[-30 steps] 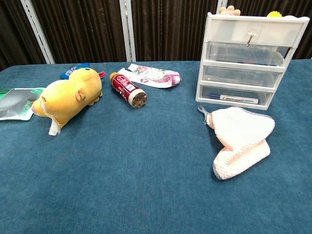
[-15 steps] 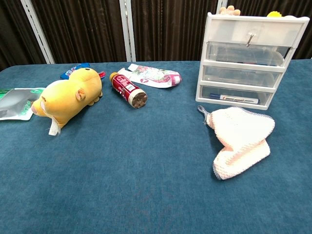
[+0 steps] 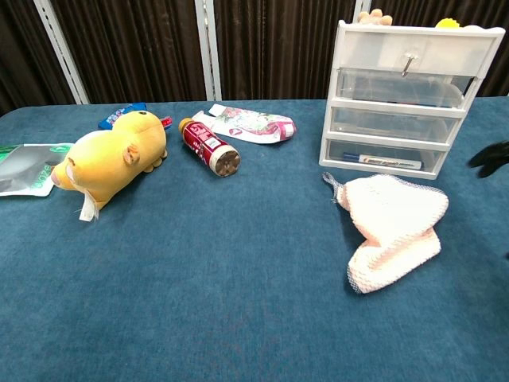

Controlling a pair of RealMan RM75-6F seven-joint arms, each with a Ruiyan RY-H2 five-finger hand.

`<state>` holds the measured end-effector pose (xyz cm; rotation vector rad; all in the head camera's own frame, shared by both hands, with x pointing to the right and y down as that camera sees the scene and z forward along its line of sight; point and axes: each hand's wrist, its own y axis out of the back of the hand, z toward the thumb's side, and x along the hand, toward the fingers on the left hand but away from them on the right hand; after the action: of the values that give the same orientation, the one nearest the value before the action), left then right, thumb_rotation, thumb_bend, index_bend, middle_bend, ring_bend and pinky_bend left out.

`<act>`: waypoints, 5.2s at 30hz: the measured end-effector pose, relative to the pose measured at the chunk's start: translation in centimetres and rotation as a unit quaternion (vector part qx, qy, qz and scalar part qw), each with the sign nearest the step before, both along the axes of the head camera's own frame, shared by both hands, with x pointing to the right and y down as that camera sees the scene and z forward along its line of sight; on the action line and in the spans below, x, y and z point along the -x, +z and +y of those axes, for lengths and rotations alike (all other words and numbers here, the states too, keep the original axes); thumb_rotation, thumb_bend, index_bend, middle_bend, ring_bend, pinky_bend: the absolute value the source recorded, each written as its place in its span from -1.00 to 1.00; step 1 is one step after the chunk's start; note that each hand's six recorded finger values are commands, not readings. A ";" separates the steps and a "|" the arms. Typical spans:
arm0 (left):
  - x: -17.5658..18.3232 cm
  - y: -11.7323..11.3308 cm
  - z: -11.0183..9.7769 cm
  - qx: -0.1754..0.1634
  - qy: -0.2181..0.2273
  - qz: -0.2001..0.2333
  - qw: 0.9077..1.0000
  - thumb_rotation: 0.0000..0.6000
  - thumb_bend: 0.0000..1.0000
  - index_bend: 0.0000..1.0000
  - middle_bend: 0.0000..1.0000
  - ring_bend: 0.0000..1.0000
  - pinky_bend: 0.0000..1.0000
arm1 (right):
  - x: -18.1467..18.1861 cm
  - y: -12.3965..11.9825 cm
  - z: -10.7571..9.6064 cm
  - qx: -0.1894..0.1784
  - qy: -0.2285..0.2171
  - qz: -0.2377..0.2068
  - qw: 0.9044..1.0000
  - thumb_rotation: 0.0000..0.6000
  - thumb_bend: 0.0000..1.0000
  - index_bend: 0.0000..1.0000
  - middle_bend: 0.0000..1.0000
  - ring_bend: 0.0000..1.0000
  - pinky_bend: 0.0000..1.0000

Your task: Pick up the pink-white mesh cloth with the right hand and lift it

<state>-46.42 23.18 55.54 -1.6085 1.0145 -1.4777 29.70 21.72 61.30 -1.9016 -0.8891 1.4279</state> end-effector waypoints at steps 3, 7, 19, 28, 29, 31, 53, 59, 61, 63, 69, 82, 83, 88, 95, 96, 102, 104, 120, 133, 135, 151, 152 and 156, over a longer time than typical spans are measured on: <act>0.0 0.0 0.0 0.001 -0.002 0.002 1.000 1.00 -0.94 -1.00 -1.00 -1.00 -1.00 | 2.1 1.6 -0.3 0.011 -0.002 0.000 1.000 1.00 -0.98 -0.64 -0.65 -0.82 -0.67; 0.1 0.0 0.0 0.005 -0.005 0.003 1.000 1.00 -0.94 -1.00 -1.00 -1.00 -1.00 | 4.4 3.7 -0.9 0.025 0.001 0.003 1.000 1.00 -0.98 -0.65 -0.70 -0.85 -0.67; 0.2 0.2 -0.1 0.013 -0.012 0.007 1.000 1.00 -0.94 -1.00 -1.00 -1.00 -1.00 | 7.3 8.3 -2.5 0.030 0.004 0.033 0.999 1.00 -0.98 -0.78 -0.83 -0.96 -0.67; 0.2 0.4 -0.1 0.018 -0.018 0.008 1.000 1.00 -0.94 -1.00 -1.00 -1.00 -1.00 | 7.5 11.0 -2.6 0.039 0.010 0.051 0.998 1.00 -0.66 -0.46 -0.51 -0.64 -0.25; 0.2 0.4 -0.1 0.019 -0.019 0.008 1.000 1.00 -0.94 -1.00 -1.00 -1.00 -1.00 | 7.5 11.3 -2.5 0.040 0.011 0.053 0.998 1.00 -0.58 -0.34 -0.39 -0.51 -0.12; 0.2 0.4 -0.1 0.019 -0.020 0.008 1.000 1.00 -0.94 -1.00 -1.00 -1.00 -1.00 | 7.5 11.8 -2.4 0.040 0.014 0.052 0.998 1.00 -0.44 -0.08 -0.10 -0.18 0.17; 0.0 0.2 -0.1 0.012 -0.020 0.013 1.000 1.00 -0.94 -1.00 -1.00 -1.00 -1.00 | 8.0 4.7 -3.9 -0.122 0.003 -0.088 0.989 1.00 -0.16 0.42 0.44 0.40 0.65; -0.1 0.4 -0.2 0.011 -0.020 0.012 1.000 1.00 -0.94 -1.00 -1.00 -1.00 -1.00 | 6.9 1.4 -5.5 -0.170 0.007 -0.121 0.978 1.00 -0.16 0.42 0.44 0.40 0.65; -0.1 0.4 -0.2 0.011 -0.020 0.012 1.000 1.00 -0.94 -1.00 -1.00 -1.00 -1.00 | 6.5 0.6 -6.0 -0.184 0.011 -0.126 0.975 1.00 -0.16 0.42 0.44 0.39 0.65; -0.2 0.5 -0.2 0.011 -0.020 0.012 1.000 1.00 -0.94 -1.00 -1.00 -1.00 -1.00 | 6.1 0.1 -6.5 -0.194 0.017 -0.129 0.972 1.00 -0.16 0.41 0.44 0.39 0.65; -0.2 0.6 -0.2 0.012 -0.021 0.010 1.000 1.00 -0.94 -1.00 -1.00 -1.00 -1.00 | 5.2 -0.5 -7.5 -0.212 0.031 -0.130 0.968 1.00 -0.16 0.41 0.44 0.39 0.64; -0.2 0.6 -0.3 0.010 -0.021 0.010 1.000 1.00 -0.94 -1.00 -1.00 -1.00 -1.00 | 4.0 -2.1 -9.9 -0.243 0.046 -0.123 0.961 1.00 -0.16 0.41 0.44 0.39 0.64; -0.2 0.6 -0.2 0.010 -0.021 0.010 1.000 1.00 -0.94 -1.00 -1.00 -1.00 -1.00 | 3.9 -2.2 -10.1 -0.245 0.047 -0.123 0.961 1.00 -0.16 0.41 0.44 0.39 0.64; -0.3 0.5 -0.2 0.009 -0.020 0.010 1.000 1.00 -0.94 -1.00 -1.00 -1.00 -1.00 | 3.5 -2.5 -10.7 -0.249 0.052 -0.118 0.960 1.00 -0.16 0.41 0.44 0.39 0.64; -0.3 0.6 -0.2 0.010 -0.020 0.009 1.000 1.00 -0.94 -1.00 -1.00 -1.00 -1.00 | 3.0 -2.0 -10.6 -0.242 0.055 -0.108 0.963 1.00 -0.16 0.41 0.44 0.39 0.64; -0.3 0.6 -0.2 0.010 -0.020 0.008 1.000 1.00 -0.94 -1.00 -1.00 -1.00 -1.00 | 2.9 -1.9 -10.6 -0.241 0.055 -0.107 0.963 1.00 -0.16 0.41 0.44 0.39 0.64; -0.3 0.6 -0.2 0.010 -0.019 0.008 1.000 1.00 -0.94 -1.00 -1.00 -1.00 -1.00 | 2.9 -1.6 -10.5 -0.240 0.054 -0.105 0.964 1.00 -0.16 0.41 0.44 0.39 0.64; -0.3 0.6 -0.2 0.010 -0.019 0.008 1.000 1.00 -0.94 -1.00 -1.00 -1.00 -1.00 | 2.8 -1.6 -10.6 -0.241 0.055 -0.106 0.963 1.00 -0.16 0.41 0.44 0.39 0.64; -0.3 0.6 -0.2 0.009 -0.020 0.008 1.000 1.00 -0.94 -1.00 -1.00 -1.00 -1.00 | 2.3 -1.8 -11.0 -0.246 0.065 -0.103 0.962 1.00 -0.16 0.41 0.44 0.39 0.64; -0.3 0.6 -0.2 0.010 -0.019 0.007 1.000 1.00 -0.94 -1.00 -1.00 -1.00 -1.00 | 2.0 -1.3 -10.7 -0.239 0.065 -0.099 0.964 1.00 -0.16 0.41 0.44 0.39 0.64; -0.3 0.6 -0.2 0.010 -0.019 0.007 1.000 1.00 -0.94 -1.00 -1.00 -1.00 -1.00 | 2.0 -1.3 -10.7 -0.239 0.066 -0.100 0.964 1.00 -0.16 0.41 0.44 0.39 0.64; -0.3 0.6 -0.2 0.010 -0.018 0.007 1.000 1.00 -0.94 -1.00 -1.00 -1.00 -1.00 | 2.1 3.2 -7.6 -0.116 0.030 -0.038 0.992 1.00 -1.00 -0.85 -0.68 -0.80 -0.66; -0.3 0.6 -0.2 0.010 -0.017 0.007 1.000 1.00 -0.94 -1.00 -1.00 -1.00 -1.00 | 2.1 3.3 -7.3 -0.106 0.026 -0.032 0.994 1.00 -1.00 -0.90 -0.74 -0.86 -0.71; -0.3 0.6 -0.2 0.010 -0.016 0.007 1.000 1.00 -0.94 -1.00 -1.00 -1.00 -1.00 | 2.0 3.5 -5.9 -0.065 0.010 -0.010 0.998 1.00 -1.00 -0.95 -0.85 -0.98 -0.78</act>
<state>-46.09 22.99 56.10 -1.6255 1.0404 -1.5035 27.67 15.84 64.83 -1.8178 -0.9884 1.3317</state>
